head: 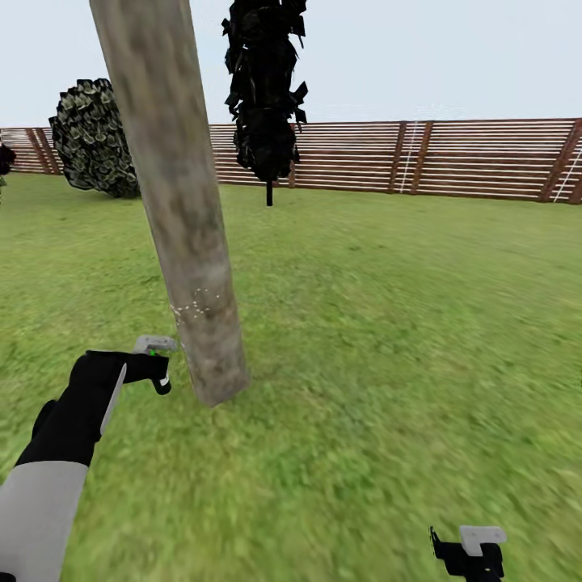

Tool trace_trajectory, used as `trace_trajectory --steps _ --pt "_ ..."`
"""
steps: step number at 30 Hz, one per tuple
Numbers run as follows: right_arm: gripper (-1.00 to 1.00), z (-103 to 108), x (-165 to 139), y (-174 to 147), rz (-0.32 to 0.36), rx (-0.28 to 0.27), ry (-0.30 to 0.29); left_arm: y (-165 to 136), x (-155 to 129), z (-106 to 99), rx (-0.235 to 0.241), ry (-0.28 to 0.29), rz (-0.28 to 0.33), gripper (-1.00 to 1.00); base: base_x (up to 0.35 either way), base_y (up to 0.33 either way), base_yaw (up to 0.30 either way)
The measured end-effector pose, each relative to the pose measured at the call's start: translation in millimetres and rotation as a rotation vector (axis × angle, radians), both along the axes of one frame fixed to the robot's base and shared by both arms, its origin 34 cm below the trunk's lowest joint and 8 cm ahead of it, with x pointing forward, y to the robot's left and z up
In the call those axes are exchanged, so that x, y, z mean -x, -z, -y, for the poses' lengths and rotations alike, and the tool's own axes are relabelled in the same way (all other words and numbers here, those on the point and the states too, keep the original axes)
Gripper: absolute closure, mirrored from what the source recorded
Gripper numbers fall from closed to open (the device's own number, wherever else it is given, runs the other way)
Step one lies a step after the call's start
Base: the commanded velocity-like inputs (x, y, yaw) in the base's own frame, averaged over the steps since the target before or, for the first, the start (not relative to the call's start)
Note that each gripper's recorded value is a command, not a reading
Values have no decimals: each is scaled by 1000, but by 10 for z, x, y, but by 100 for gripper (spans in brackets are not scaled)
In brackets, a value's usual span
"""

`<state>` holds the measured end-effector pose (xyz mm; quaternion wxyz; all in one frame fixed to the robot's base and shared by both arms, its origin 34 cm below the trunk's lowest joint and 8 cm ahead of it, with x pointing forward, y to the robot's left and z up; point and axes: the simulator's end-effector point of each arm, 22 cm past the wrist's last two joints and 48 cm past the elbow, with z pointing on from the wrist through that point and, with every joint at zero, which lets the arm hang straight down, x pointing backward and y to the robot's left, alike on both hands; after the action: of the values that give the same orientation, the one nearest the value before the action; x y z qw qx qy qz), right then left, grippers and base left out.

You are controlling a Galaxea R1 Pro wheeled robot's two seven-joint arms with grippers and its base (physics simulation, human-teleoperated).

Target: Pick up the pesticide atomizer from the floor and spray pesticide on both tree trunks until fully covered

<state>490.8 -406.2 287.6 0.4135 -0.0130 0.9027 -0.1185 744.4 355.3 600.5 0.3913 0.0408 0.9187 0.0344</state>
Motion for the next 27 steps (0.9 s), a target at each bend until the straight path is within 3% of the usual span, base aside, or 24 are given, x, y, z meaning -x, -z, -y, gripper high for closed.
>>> trace_trajectory --steps 8,13,15,19,21,24,27 --pt "-100 1 -2 -2 1 0 0 32 10 9 5 0 -7 100 100 -270 78" --pt "-100 1 -4 -3 1 0 0 440 129 -24 20 -13 -102 100 158 -264 270" --pt "-100 1 -3 -3 1 0 0 551 154 89 44 -5 -125 100 163 -261 277" --pt "-100 2 -4 -4 1 0 0 646 141 541 95 35 -135 100 164 -258 130" --pt "-100 1 -5 -4 1 0 0 702 163 529 91 32 -149 100 93 -137 21" --pt "-100 0 -6 -4 1 0 -1 909 281 194 57 -6 -204 100 15 -22 3" --pt "-100 1 -6 -4 1 0 0 948 313 -29 39 -25 -210 100 3 -5 1"
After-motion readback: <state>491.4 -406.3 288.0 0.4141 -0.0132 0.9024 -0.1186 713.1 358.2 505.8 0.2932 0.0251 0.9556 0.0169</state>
